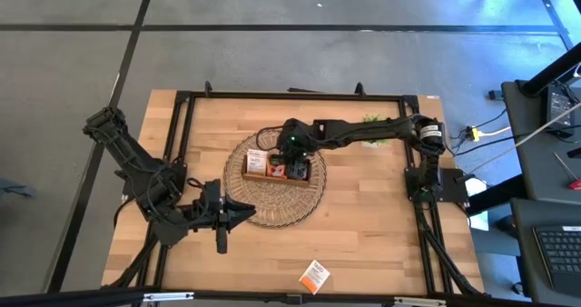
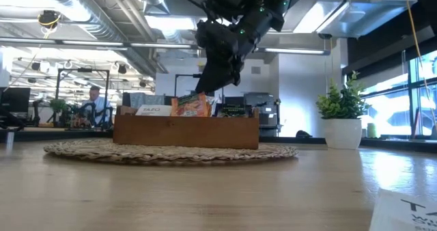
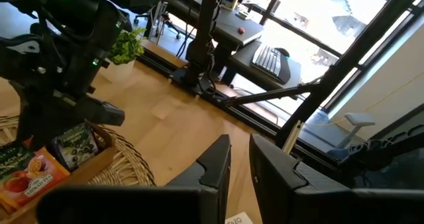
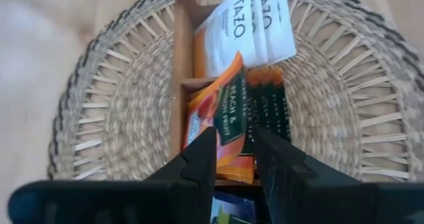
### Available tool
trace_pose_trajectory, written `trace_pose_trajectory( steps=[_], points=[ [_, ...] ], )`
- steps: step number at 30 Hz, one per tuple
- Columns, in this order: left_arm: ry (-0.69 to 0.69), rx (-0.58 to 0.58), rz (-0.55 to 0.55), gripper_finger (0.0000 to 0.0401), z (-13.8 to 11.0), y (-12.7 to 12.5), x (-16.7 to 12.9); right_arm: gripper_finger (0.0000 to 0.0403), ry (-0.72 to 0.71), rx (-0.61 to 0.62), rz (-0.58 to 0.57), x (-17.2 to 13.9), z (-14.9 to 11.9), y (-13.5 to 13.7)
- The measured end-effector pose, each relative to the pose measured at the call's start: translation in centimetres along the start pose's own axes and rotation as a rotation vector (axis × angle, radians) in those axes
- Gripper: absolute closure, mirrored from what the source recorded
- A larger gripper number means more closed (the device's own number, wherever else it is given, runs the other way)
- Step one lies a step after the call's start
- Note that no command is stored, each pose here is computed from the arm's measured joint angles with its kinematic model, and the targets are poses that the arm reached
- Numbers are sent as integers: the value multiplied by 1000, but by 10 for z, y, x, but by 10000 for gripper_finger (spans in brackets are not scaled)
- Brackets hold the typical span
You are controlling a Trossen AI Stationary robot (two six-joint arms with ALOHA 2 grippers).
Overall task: Pick & Place Tea
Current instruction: Put the orange tea bag into the middle section of the wooden organizer
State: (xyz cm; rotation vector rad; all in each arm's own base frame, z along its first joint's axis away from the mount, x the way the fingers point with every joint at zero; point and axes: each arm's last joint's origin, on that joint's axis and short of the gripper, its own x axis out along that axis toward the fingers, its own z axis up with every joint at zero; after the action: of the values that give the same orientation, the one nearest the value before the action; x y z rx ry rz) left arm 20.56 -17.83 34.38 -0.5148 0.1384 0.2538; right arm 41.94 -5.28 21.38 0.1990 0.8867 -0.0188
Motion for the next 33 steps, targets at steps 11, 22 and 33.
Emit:
trace_pose_trajectory(
  steps=[11,22,33],
  points=[
    [1,28,24,349,-2,2,0,373,1,27,65,0,0,2],
    [1,28,25,347,-2,2,0,399,-26,170,29,0,3,1],
    [1,28,25,345,-2,2,0,401,-53,250,-116,3,1,17]
  ],
)
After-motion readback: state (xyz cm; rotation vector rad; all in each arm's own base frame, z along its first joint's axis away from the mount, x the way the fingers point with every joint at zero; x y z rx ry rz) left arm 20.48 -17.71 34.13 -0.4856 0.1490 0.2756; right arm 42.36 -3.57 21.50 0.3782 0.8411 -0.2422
